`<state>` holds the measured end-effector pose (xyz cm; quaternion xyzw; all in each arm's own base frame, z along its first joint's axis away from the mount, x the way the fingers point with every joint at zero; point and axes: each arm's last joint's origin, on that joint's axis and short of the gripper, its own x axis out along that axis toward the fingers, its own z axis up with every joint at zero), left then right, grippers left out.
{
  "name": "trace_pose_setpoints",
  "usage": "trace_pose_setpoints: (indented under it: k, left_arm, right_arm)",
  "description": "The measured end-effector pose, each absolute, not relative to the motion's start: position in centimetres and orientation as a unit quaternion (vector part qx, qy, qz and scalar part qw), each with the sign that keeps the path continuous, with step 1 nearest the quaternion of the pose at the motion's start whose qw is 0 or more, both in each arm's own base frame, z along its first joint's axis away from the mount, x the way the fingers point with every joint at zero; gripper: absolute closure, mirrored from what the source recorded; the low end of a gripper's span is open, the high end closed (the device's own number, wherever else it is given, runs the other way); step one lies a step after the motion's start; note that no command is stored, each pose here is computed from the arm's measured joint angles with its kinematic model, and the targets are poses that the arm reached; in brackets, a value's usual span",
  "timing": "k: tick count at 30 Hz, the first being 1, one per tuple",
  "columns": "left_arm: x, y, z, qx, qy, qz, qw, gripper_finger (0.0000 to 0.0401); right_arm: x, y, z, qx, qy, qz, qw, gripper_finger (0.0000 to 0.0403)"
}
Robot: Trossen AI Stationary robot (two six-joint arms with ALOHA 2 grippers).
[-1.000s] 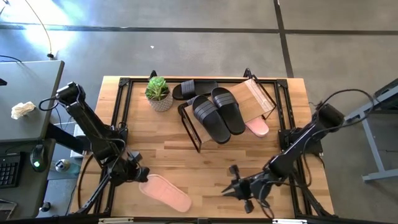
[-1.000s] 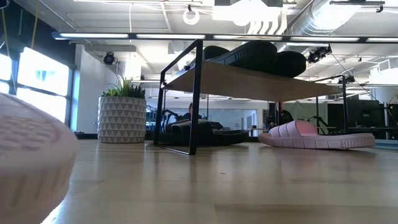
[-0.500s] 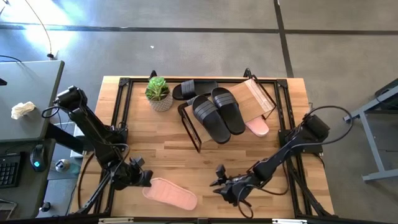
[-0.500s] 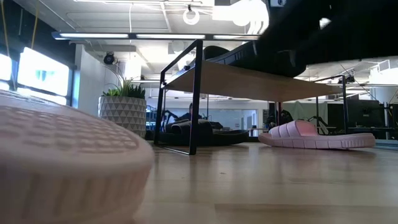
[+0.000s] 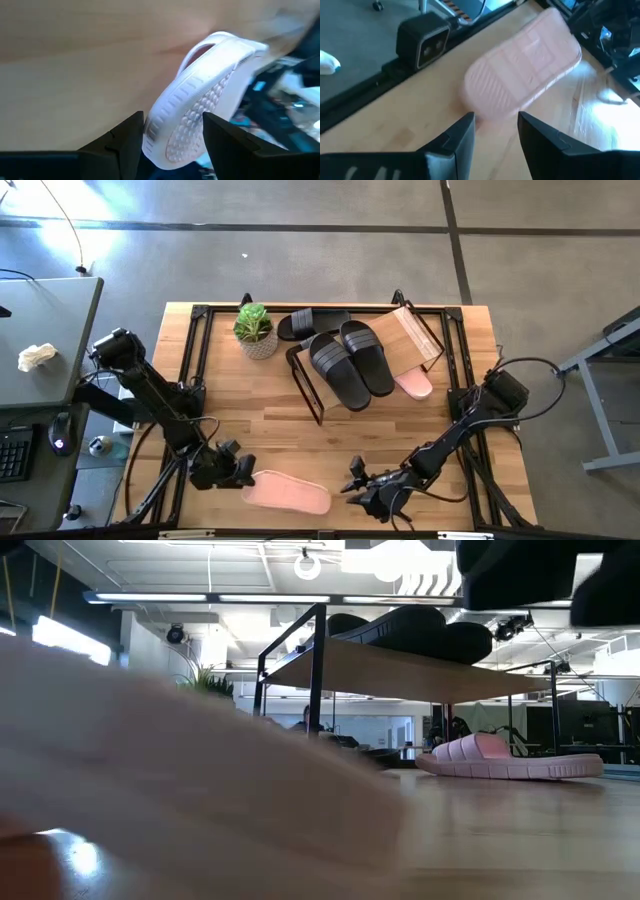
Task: Pick and place slides into the shelf
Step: Put the pink slipper under the shelf
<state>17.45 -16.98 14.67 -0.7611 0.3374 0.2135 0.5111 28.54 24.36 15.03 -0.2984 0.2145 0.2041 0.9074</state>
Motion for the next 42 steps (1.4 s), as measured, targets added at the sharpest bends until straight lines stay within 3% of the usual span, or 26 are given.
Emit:
trace_pose_setpoints:
  k: [10,16,24,33,37,42]
  left_arm:
    - [21.5,-15.0,14.7,-0.789,0.260,0.168,0.530,0.0213]
    - [22.2,-13.9,14.6,-0.784,0.269,0.173,0.532,0.0213]
    - [22.3,-13.8,14.6,-0.781,0.269,0.173,0.536,0.0213]
    - [22.4,-13.9,14.7,-0.783,0.266,0.169,0.536,0.0213]
    - [22.4,-13.9,14.7,-0.783,0.266,0.169,0.536,0.0213]
    - [22.4,-13.9,14.7,-0.784,0.265,0.169,0.536,0.0213]
  right_arm:
    - [28.2,24.4,14.7,-0.264,0.238,0.185,0.916,0.0261]
    - [24.9,26.6,13.7,-0.219,0.299,0.206,0.906,0.0261]
    - [22.0,30.6,15.7,-0.197,0.250,0.142,0.937,0.0261]
    - [25.6,31.6,12.7,-0.256,0.270,0.112,0.922,0.0261]
    - [26.9,32.8,13.1,-0.302,0.263,0.065,0.914,0.0261]
    - [28.1,33.9,13.0,-0.313,0.282,0.077,0.903,0.0261]
